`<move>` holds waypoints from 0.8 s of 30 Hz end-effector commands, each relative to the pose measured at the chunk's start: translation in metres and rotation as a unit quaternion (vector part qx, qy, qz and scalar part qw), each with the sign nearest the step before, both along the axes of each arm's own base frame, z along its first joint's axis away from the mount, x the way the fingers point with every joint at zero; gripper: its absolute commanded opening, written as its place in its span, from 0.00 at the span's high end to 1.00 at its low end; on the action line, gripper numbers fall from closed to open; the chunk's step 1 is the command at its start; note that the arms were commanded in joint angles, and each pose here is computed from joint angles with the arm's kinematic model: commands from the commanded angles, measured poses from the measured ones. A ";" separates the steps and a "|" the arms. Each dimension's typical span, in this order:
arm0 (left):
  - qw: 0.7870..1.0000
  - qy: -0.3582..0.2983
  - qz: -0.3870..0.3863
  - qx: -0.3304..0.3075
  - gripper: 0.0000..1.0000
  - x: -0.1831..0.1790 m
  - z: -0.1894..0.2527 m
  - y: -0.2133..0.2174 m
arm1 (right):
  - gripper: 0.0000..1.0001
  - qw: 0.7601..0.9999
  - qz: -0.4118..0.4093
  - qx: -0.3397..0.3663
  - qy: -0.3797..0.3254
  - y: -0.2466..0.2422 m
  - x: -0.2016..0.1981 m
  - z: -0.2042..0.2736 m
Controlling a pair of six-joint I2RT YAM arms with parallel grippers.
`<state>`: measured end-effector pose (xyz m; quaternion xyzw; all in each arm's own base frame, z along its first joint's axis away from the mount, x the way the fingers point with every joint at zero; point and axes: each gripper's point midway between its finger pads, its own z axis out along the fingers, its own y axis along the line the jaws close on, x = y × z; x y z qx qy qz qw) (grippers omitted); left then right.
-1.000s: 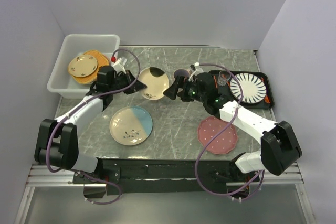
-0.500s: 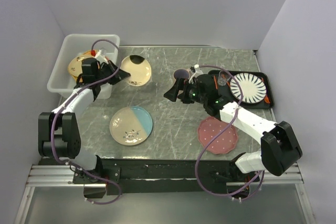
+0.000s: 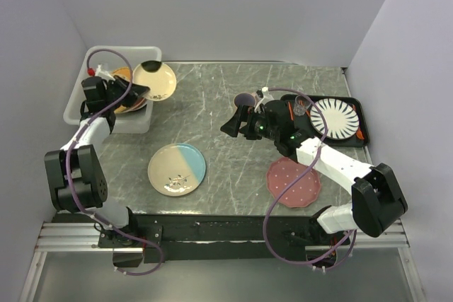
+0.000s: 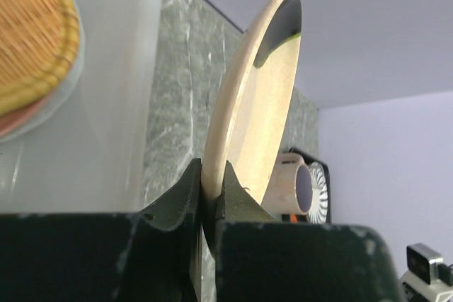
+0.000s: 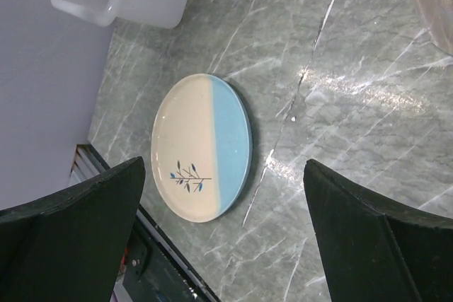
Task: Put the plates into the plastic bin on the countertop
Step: Place the plate in the plastic bin.
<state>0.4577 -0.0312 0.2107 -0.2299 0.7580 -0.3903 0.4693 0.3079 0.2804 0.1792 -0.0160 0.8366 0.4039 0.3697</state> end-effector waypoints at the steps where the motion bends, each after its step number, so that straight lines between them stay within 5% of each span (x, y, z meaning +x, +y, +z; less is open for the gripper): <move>1: 0.997 -0.067 0.030 -0.022 0.99 0.012 0.041 0.023 | 0.00 1.000 0.002 0.017 -0.022 0.001 0.000 0.014; 24: 0.992 -0.058 0.111 -0.024 0.99 0.025 0.049 0.074 | 0.00 1.000 0.022 0.005 0.004 0.023 0.002 0.000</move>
